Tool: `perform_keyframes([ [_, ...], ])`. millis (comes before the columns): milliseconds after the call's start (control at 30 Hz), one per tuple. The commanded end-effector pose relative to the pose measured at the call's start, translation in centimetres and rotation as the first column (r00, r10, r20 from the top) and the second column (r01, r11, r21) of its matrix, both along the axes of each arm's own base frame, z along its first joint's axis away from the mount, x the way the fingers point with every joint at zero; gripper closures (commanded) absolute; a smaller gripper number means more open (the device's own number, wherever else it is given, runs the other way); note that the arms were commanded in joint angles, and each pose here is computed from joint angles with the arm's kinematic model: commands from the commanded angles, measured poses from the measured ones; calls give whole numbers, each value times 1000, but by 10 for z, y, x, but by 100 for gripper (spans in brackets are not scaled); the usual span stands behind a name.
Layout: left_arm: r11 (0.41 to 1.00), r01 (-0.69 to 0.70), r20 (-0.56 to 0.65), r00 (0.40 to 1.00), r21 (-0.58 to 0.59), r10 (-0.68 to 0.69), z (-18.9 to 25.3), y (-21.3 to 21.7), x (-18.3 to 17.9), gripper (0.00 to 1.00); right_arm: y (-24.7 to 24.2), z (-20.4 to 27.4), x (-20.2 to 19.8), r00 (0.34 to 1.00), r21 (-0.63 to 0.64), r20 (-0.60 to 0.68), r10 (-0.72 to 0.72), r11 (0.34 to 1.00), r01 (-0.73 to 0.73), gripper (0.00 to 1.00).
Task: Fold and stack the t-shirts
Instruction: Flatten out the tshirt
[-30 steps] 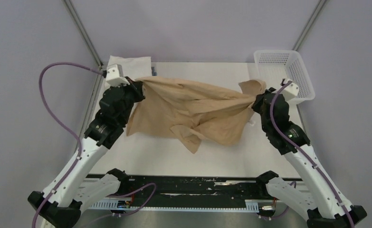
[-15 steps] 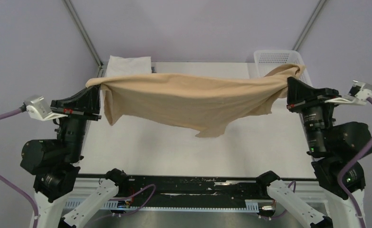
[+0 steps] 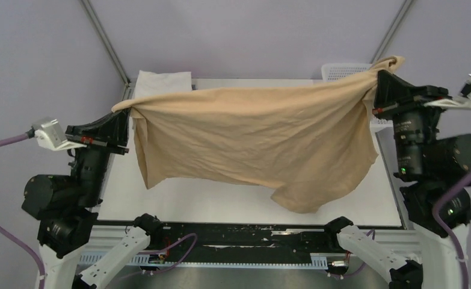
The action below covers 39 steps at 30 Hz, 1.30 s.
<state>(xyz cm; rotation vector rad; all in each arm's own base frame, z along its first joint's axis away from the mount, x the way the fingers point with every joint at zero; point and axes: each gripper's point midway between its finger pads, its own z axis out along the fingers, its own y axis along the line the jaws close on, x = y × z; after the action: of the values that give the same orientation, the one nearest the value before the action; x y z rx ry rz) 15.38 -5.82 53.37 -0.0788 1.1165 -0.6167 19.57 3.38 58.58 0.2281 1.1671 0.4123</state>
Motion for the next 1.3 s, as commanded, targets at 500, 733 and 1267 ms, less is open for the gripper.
perform_keyframes([
  [500, 939, -134, -882, 322, 318, 345, -394, -24, 280, 11, -14, -323, 318, 679, -392, -564, -470, 876, 282, 38],
  [733, 960, -129, -874, 397, 250, 281, -364, -31, 272, 0, -1, -304, 305, 720, -353, -562, -408, 905, 237, 0],
  [1267, 965, -26, -965, 36, 260, 261, -450, -40, 43, 0, 14, -353, 168, 729, -29, -677, -100, 994, 109, 0],
])
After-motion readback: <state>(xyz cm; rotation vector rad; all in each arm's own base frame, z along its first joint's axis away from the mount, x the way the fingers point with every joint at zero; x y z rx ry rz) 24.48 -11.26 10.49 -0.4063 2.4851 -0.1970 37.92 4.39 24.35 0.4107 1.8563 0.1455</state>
